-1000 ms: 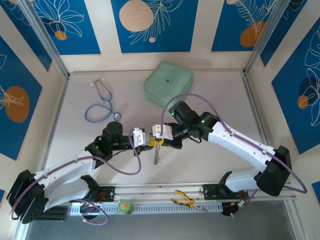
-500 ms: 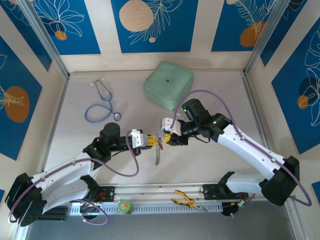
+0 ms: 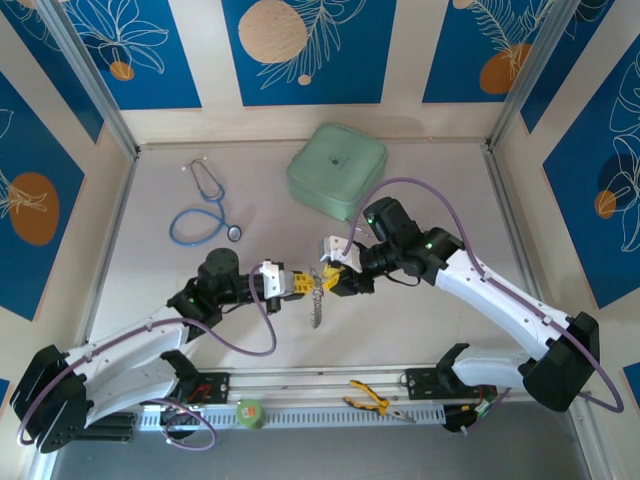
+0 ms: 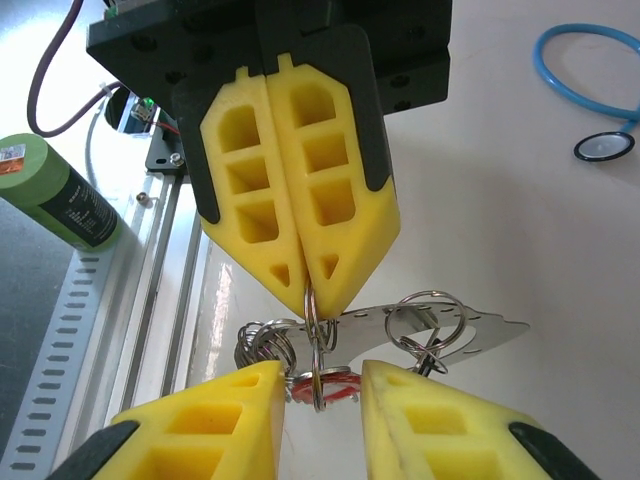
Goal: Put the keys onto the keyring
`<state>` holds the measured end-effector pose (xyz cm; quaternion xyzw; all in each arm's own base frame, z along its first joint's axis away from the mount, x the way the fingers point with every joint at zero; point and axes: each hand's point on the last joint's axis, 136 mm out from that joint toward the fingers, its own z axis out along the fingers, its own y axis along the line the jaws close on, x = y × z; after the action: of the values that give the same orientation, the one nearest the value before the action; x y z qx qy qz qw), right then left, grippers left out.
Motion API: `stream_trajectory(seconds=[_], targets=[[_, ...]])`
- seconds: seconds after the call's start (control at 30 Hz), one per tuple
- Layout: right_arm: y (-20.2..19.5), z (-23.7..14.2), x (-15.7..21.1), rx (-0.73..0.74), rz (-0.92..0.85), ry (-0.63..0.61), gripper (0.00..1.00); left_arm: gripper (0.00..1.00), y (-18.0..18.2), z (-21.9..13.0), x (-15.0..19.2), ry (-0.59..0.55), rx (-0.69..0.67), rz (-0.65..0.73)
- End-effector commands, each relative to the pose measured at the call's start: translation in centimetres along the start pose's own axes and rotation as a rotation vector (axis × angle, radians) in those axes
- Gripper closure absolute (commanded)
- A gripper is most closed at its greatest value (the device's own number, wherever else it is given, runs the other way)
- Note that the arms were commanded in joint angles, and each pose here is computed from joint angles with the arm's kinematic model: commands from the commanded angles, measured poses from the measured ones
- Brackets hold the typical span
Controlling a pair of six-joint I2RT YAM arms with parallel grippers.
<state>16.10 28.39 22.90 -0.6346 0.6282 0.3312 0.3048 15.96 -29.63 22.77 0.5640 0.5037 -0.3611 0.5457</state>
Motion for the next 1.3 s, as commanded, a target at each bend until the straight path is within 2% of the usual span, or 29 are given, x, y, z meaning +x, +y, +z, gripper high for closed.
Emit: stream_trajectory(seconds=[0.0, 0.13, 0.27, 0.4, 0.53, 0.63, 0.67, 0.77, 0.87, 1.1, 1.27], targets=[[0.5, 0.6, 0.3, -0.043, 0.026, 0.001, 0.76, 1.00, -0.4, -0.1, -1.5, -0.062, 0.024, 0.036], [0.5, 0.7, 0.5, -0.056, 0.031, 0.012, 0.83, 1.00, -0.4, -0.1, -1.7, -0.069, 0.021, 0.039], [0.1, 0.6, 0.5, -0.037, 0.038, 0.016, 1.00, 1.00, -0.4, -0.2, -1.7, -0.073, 0.018, 0.033], [-0.5, 0.8, 1.4, -0.024, 0.076, 0.037, 1.00, 1.00, -0.4, -0.3, -2.0, -0.105, 0.004, 0.029], [-1.1, 2.0, 3.0, -0.035, 0.139, 0.067, 1.00, 1.00, 0.1, -0.3, -2.9, -0.199, -0.023, -0.001], [-1.5, 2.6, 3.1, -0.027, 0.154, 0.045, 1.00, 1.00, 0.6, -0.3, -3.2, -0.271, -0.053, -0.022], [-1.7, 2.6, 2.8, -0.022, 0.154, 0.027, 0.98, 1.00, 0.7, -0.3, -3.3, -0.287, -0.058, -0.026], [-1.9, 1.8, 1.6, -0.005, 0.139, -0.045, 0.79, 1.00, 1.0, 0.1, -3.3, -0.315, -0.055, -0.045], [-1.6, 0.5, 1.3, 0.025, 0.095, -0.108, 0.69, 1.00, 1.0, 0.2, -3.3, -0.328, -0.051, -0.051], [-0.7, -1.5, 0.6, 0.124, -0.075, -0.201, 0.64, 1.00, 1.1, 0.2, -3.9, -0.344, -0.046, -0.051], [0.2, -1.8, -0.8, 0.088, -0.111, -0.246, 0.64, 1.00, 1.1, 0.4, -4.6, -0.398, -0.017, -0.084]])
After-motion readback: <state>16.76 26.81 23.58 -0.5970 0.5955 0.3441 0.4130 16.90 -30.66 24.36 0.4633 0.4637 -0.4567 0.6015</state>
